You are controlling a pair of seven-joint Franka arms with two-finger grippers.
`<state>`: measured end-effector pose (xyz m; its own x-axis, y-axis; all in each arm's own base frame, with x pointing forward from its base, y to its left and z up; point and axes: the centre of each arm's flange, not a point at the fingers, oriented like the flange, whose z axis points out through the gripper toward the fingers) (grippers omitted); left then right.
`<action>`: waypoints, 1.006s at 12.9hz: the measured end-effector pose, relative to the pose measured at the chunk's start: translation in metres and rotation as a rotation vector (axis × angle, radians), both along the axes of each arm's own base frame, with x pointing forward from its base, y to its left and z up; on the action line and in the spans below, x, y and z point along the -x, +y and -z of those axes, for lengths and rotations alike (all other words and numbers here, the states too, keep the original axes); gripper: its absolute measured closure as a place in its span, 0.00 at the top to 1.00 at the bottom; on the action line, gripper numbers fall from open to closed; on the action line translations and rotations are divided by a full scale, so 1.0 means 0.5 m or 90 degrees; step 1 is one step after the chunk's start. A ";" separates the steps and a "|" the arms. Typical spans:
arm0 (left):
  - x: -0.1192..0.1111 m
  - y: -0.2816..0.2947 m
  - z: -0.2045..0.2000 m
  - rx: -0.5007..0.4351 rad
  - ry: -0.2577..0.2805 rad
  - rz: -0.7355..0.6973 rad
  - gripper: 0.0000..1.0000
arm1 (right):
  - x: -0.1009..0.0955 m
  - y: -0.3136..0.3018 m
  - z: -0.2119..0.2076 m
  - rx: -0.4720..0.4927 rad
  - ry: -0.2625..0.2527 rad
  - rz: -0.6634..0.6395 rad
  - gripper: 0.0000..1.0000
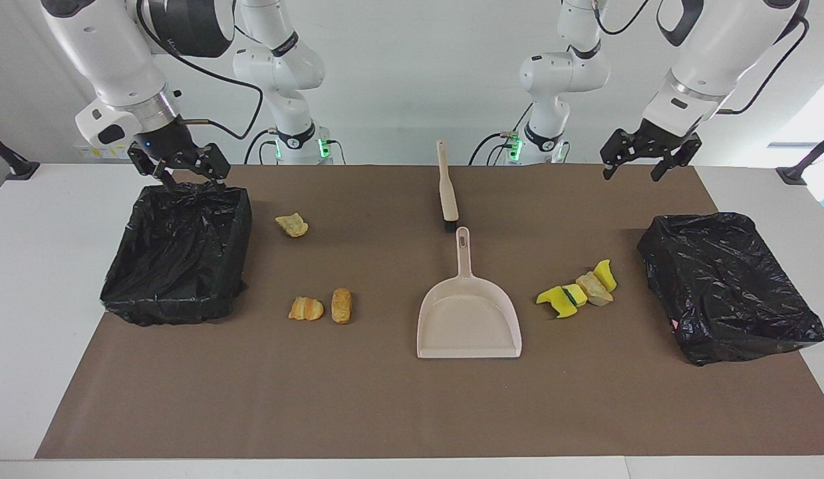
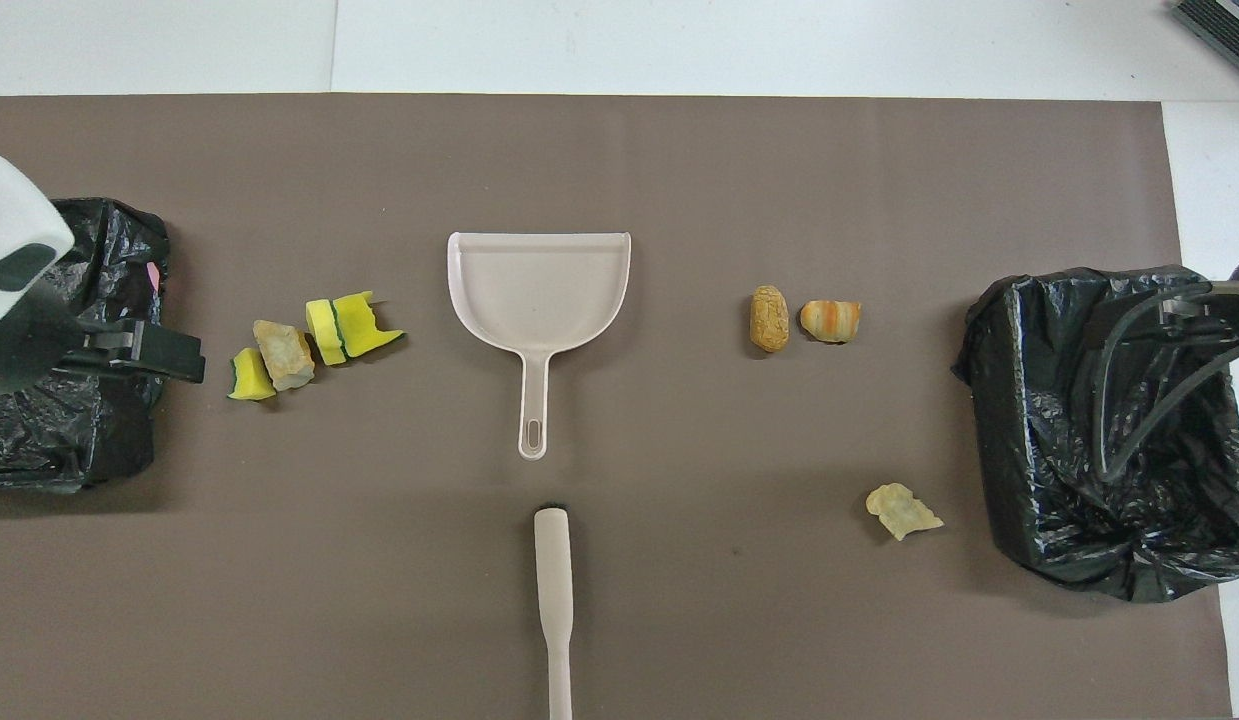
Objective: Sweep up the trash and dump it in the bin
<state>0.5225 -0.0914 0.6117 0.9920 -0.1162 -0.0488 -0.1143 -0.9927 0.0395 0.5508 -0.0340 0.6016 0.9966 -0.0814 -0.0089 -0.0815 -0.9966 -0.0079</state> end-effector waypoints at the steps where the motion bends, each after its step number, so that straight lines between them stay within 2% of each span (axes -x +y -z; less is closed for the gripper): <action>1: 0.009 -0.028 0.012 -0.002 0.008 0.017 1.00 | 0.000 0.000 0.000 0.000 0.000 0.000 1.00; 3: 0.040 -0.085 0.034 -0.005 0.024 0.051 1.00 | 0.000 0.000 0.000 0.000 0.000 0.000 1.00; 5: 0.090 -0.138 0.051 0.000 0.040 0.078 1.00 | 0.000 0.000 0.000 0.000 0.000 0.000 1.00; 7: 0.155 -0.197 0.076 0.008 0.057 0.082 1.00 | 0.000 0.000 0.000 0.000 0.000 0.000 1.00; 11: 0.301 -0.343 0.163 -0.013 0.053 0.040 1.00 | 0.000 0.000 0.000 0.000 0.000 0.000 1.00; 13: 0.371 -0.402 0.210 -0.013 0.061 0.020 1.00 | 0.004 0.001 0.004 -0.001 0.013 0.000 1.00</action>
<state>0.3371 -0.2926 0.5068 0.9786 -0.1452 -0.1456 -0.1420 -0.9893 0.0319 0.5486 -0.0337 0.5997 0.9963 -0.0808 -0.0293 -0.0810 -0.9967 -0.0072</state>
